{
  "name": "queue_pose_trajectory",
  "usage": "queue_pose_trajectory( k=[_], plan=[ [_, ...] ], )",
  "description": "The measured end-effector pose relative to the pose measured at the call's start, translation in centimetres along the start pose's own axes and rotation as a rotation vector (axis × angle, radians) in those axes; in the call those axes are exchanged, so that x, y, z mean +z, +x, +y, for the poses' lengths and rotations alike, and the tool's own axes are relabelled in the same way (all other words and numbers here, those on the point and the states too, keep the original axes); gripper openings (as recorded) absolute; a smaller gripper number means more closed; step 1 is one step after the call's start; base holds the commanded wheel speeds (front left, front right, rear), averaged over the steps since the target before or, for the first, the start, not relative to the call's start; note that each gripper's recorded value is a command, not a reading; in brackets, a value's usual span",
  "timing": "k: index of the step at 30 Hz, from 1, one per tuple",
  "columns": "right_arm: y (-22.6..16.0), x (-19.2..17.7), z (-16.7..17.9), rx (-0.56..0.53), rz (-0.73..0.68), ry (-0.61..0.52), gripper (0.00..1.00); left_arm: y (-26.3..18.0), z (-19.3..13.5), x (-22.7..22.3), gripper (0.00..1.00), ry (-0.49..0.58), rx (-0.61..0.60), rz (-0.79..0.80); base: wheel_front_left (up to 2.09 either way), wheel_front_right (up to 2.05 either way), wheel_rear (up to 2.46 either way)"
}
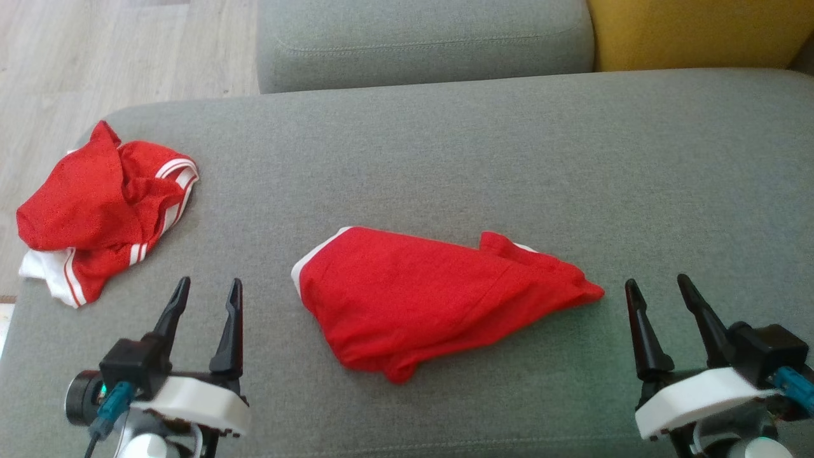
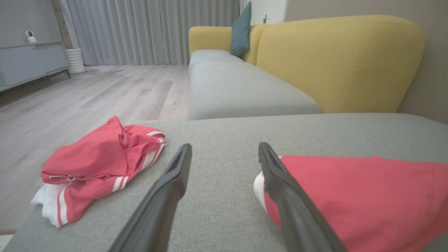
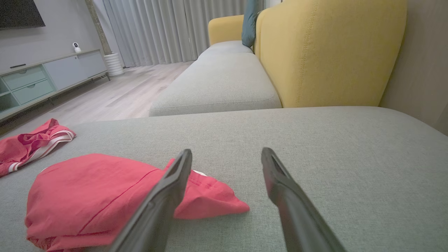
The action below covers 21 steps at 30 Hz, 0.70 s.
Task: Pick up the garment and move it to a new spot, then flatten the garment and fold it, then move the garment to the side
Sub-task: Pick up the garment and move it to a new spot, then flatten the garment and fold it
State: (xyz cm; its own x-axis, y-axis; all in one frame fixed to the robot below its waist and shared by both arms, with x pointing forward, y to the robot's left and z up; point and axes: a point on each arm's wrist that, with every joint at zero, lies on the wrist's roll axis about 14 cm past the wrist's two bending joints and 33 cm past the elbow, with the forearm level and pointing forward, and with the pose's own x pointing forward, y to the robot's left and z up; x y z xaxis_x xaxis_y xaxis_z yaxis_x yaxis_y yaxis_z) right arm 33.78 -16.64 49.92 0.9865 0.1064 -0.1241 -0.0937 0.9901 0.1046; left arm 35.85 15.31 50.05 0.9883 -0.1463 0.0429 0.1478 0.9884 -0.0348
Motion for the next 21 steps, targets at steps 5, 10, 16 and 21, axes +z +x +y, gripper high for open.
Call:
queue_pose_trajectory(
  k=[5,10,16,21],
  plan=[
    [0.2,-0.2,0.1,0.002,0.007,0.0,1.0,0.0,0.1,-0.2,1.0,0.003,0.001,0.008,0.0,0.0,0.0],
    [0.3,-0.3,0.1,0.005,0.011,0.0,1.0,-0.1,0.1,-0.4,1.0,0.003,-0.001,0.014,0.0,0.0,0.0],
    [0.3,-0.4,0.2,0.008,0.013,0.001,1.0,-0.1,-0.3,-0.6,1.0,0.002,-0.011,0.018,0.0,0.0,0.0],
    [1.1,-1.2,1.7,0.062,0.054,0.03,1.0,0.1,-0.2,-0.8,1.0,-0.001,-0.002,0.024,0.0,0.0,0.0]
  ],
)
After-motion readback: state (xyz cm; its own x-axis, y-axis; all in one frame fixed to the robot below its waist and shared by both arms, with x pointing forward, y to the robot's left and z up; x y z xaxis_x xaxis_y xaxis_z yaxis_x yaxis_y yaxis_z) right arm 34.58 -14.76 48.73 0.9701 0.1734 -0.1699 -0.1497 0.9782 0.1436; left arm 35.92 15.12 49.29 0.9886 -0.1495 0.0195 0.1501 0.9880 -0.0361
